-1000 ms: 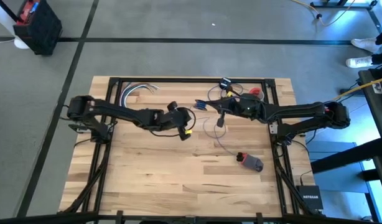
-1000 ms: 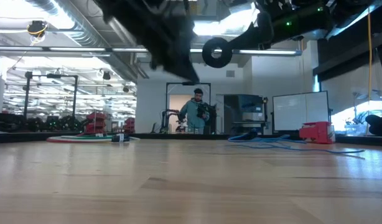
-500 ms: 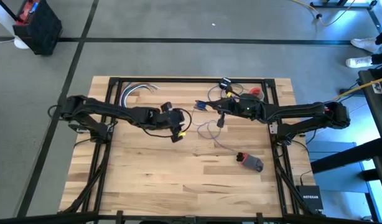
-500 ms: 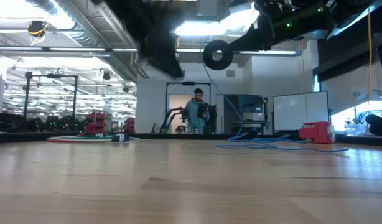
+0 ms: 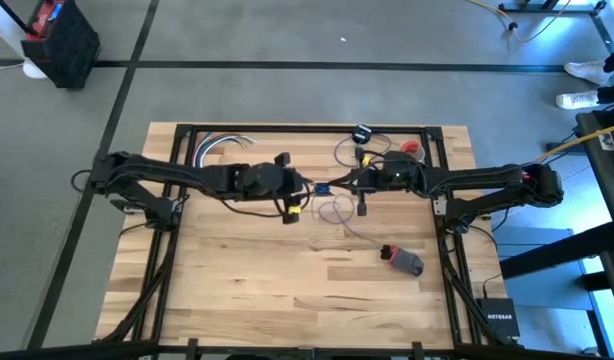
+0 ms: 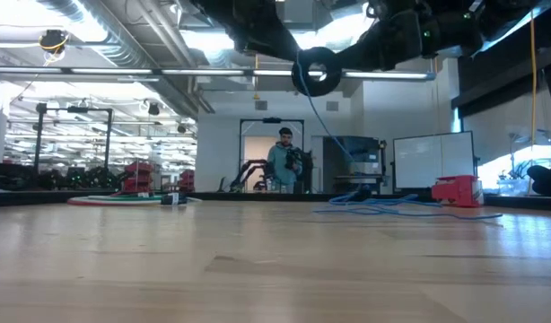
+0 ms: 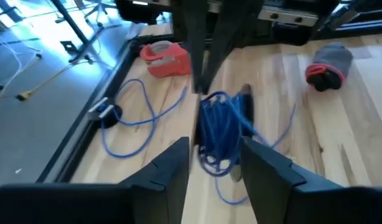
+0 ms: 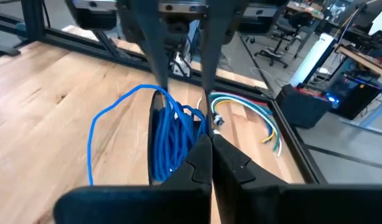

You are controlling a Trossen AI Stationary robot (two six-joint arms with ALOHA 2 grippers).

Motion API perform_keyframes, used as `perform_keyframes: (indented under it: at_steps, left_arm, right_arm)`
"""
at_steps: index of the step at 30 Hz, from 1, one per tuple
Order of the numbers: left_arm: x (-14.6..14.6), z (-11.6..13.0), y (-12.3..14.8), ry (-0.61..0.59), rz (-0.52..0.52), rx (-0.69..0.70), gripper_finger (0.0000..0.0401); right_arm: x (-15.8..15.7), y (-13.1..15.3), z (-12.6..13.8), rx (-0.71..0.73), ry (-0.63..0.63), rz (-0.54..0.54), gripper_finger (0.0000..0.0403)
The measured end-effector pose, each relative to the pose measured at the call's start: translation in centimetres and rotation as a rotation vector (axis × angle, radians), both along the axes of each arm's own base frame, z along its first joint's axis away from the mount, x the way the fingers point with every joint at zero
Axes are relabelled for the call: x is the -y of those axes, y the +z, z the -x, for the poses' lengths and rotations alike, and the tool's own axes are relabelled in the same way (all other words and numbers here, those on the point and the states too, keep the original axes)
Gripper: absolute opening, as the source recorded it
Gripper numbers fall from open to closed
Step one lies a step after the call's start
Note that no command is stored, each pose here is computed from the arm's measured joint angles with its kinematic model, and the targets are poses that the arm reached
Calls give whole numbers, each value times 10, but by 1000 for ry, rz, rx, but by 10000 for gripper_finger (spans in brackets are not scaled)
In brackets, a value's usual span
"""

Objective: Coil cords
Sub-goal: Coil the blue wire onto the spool

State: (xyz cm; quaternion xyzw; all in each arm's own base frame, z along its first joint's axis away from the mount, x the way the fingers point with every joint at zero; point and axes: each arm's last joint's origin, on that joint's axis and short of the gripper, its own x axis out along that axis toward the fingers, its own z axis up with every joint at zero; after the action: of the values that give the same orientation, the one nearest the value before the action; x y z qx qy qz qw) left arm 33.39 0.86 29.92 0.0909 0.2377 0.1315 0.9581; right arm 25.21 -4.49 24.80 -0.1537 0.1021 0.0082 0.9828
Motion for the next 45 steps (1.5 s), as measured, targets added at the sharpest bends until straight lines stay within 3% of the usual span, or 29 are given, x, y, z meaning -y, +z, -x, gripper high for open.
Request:
perform_keyframes:
  at_steps: [12, 20, 30, 36, 39, 42, 45]
  left_arm:
    - [-4, -13, -19, 3, -16, -48, 101]
    - [1, -13, -19, -34, -67, -64, 8]
    - [0, -14, -19, -40, -76, -64, 3]
    - [-1, -12, -18, 20, -109, -72, 2]
    - [-3, -11, -15, 69, -110, -50, 2]
    - [-6, -13, -8, 125, -97, 35, 2]
    - [-9, -15, -3, 165, -60, 108, 2]
  right_arm:
    - [-1, -2, 0, -19, 49, 15, 1]
    - [-2, -2, 0, -20, 56, 11, 10]
    - [-1, 0, 0, -19, 30, -35, 56]
    - [0, 44, 23, -214, -169, -50, 97]
    - [-8, 54, 37, -334, -183, -133, 120]
    - [-21, 46, 40, -337, -140, -201, 133]
    - [-38, 15, 34, -313, -105, -211, 135]
